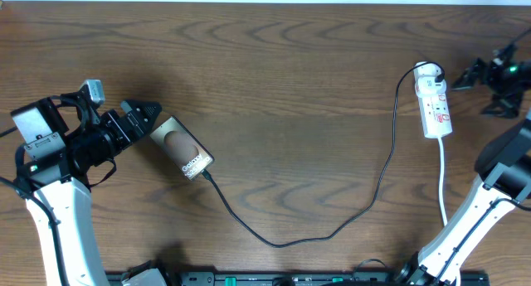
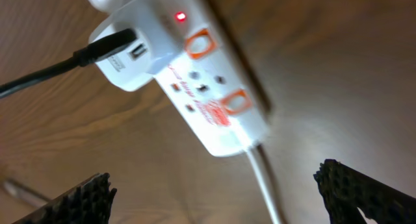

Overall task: Plug charger to phone and switch on socket
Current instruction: 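Lift the right gripper away from the power strip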

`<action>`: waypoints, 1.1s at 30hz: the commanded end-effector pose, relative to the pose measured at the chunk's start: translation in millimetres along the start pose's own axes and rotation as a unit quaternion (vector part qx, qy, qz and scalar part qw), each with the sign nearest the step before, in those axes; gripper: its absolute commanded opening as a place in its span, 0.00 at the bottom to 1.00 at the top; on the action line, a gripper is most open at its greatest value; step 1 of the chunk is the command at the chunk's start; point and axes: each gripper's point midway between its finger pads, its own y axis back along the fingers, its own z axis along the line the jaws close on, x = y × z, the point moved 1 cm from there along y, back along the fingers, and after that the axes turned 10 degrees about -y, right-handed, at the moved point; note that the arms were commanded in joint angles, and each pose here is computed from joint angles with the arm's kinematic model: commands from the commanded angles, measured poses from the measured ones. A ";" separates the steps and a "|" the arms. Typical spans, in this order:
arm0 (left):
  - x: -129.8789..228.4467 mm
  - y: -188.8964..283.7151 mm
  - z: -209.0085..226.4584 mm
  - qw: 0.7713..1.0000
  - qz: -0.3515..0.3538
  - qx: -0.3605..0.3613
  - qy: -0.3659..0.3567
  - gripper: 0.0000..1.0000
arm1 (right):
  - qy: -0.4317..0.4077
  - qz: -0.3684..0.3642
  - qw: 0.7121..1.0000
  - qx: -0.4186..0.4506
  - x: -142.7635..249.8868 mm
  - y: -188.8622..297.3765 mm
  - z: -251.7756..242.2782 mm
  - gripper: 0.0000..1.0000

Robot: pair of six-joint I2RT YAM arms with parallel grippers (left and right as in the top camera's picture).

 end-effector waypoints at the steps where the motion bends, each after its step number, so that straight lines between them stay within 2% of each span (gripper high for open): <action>1: 0.5 0.2 -2.6 1.000 0.001 0.009 -0.004 0.94 | -0.009 -0.086 0.996 0.030 3.7 59.9 9.2 0.99; 9: 0.5 0.3 -1.4 1.000 0.001 0.005 -0.004 0.94 | 0.006 -0.209 0.978 -0.005 58.0 159.5 52.5 0.99; 14: 0.5 0.2 -1.3 1.000 0.001 0.005 -0.003 0.94 | 0.032 -0.262 0.964 -0.031 99.9 200.1 80.6 0.99; 21: 0.5 0.2 -1.3 1.000 0.001 0.005 -0.003 0.94 | 0.070 -0.298 0.951 -0.051 136.5 226.3 100.7 0.99; 33: 0.5 0.2 -1.3 1.000 0.001 0.005 -0.004 0.94 | 0.072 -0.304 0.948 -0.053 140.8 230.9 100.7 0.99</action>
